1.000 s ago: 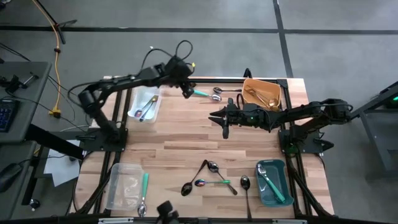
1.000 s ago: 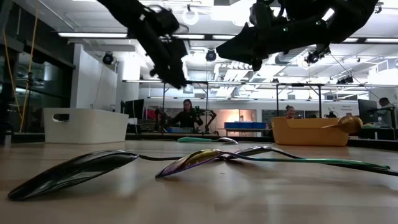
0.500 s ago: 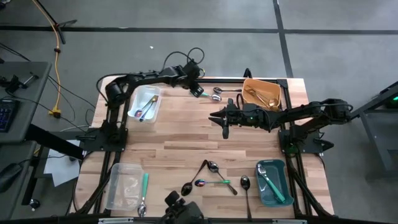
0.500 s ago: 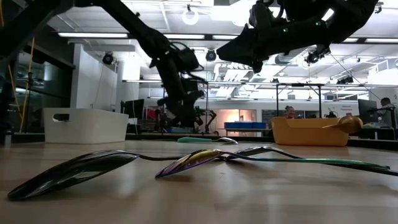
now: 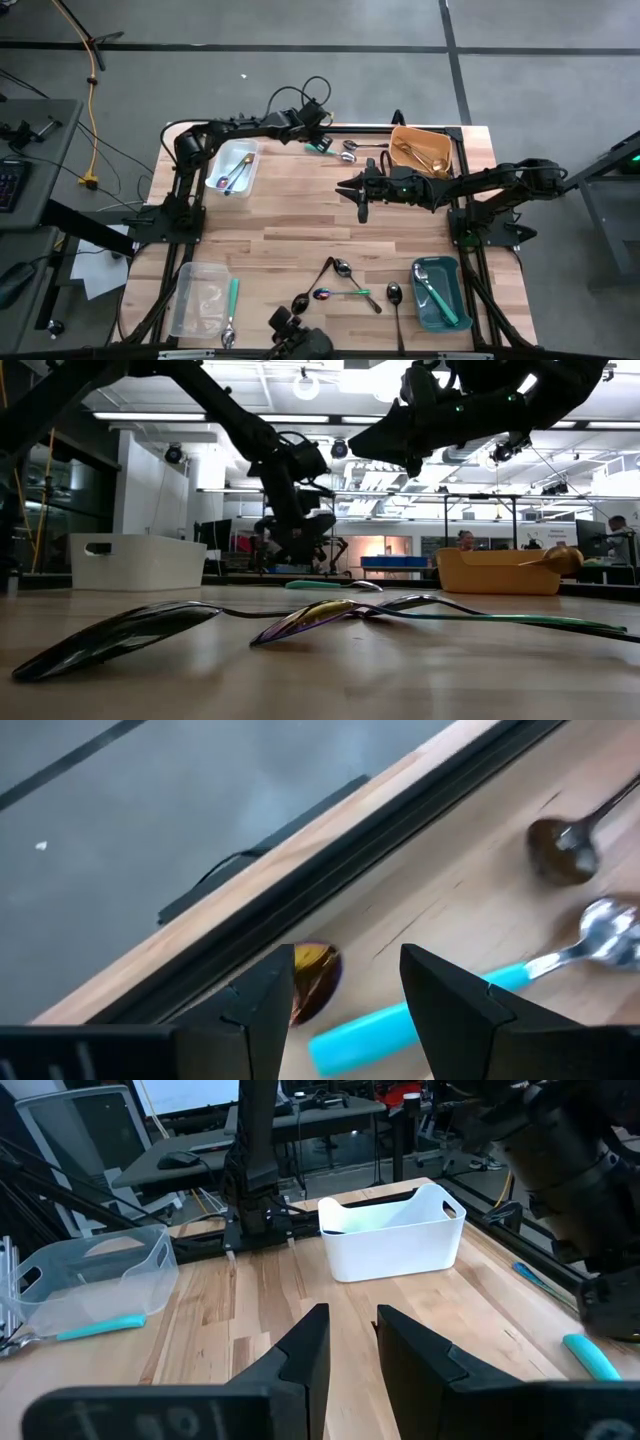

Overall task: Sort silverware by color (type)
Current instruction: Put the violet spoon into the white bin

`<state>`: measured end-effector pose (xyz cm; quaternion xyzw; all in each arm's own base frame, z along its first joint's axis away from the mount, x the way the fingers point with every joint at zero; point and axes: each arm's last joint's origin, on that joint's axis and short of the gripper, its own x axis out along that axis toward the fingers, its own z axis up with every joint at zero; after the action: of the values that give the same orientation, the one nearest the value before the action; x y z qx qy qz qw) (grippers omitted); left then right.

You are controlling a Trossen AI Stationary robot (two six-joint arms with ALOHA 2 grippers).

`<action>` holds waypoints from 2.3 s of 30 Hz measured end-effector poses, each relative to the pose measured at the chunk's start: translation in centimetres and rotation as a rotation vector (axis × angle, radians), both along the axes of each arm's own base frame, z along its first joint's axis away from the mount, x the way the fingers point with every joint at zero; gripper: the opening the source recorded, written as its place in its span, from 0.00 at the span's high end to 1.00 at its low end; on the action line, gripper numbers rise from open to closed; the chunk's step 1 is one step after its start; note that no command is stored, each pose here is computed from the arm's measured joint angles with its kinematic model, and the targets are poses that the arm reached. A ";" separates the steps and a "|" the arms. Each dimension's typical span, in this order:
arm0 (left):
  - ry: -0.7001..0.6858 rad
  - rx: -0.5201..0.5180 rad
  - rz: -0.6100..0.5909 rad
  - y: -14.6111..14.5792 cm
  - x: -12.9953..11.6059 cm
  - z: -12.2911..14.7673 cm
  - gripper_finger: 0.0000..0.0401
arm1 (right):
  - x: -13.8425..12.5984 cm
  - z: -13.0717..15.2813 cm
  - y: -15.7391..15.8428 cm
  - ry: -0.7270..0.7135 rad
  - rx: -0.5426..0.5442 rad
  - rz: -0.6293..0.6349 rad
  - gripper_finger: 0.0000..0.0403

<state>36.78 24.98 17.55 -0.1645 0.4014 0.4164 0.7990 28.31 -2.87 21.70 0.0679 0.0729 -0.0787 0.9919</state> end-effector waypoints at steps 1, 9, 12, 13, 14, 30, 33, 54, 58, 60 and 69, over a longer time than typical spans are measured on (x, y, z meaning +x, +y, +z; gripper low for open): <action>-0.009 0.005 0.000 0.0 0.1 0.1 0.56 | 0.0 0.0 0.0 0.000 0.000 0.000 0.80; -0.005 -0.041 0.007 0.2 -0.2 -0.5 0.56 | 0.0 0.0 0.0 0.000 0.000 0.000 0.80; -0.028 -0.088 -0.006 0.5 -0.3 -0.8 0.56 | 0.0 0.0 0.0 0.000 0.000 0.000 0.80; -0.034 -0.109 -0.008 0.6 -0.4 -1.0 0.56 | 0.0 0.0 0.0 0.000 0.000 0.000 0.80; -0.040 -0.117 -0.007 0.7 -0.4 -1.3 0.56 | 0.0 0.0 0.0 0.000 0.000 0.000 0.80; -0.028 -0.175 -0.031 1.3 -0.8 -2.6 0.56 | 0.0 0.0 0.0 -0.004 0.024 -0.004 0.80; -0.048 -0.216 -0.035 1.8 -1.0 -2.9 0.56 | 0.0 0.0 0.0 -0.004 0.023 -0.003 0.80; 0.079 -0.425 -0.113 2.3 -4.0 -3.7 0.63 | 0.0 -0.1 0.0 0.004 0.026 -0.004 0.80; 0.082 -0.491 -0.159 2.0 -4.2 -3.8 0.64 | 0.0 -0.1 0.0 0.004 0.025 -0.004 0.80; 0.083 -0.503 -0.160 1.8 -4.3 -3.7 0.64 | 0.0 -0.1 0.0 0.004 0.025 -0.004 0.80; 0.068 -0.365 -0.169 1.8 -4.5 -0.5 0.65 | 0.0 -0.1 0.0 0.004 0.024 -0.003 0.80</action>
<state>32.24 26.78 17.04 -0.2580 0.5094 0.2736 0.7740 28.32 -2.86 21.64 0.0799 0.0756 -0.0797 0.9907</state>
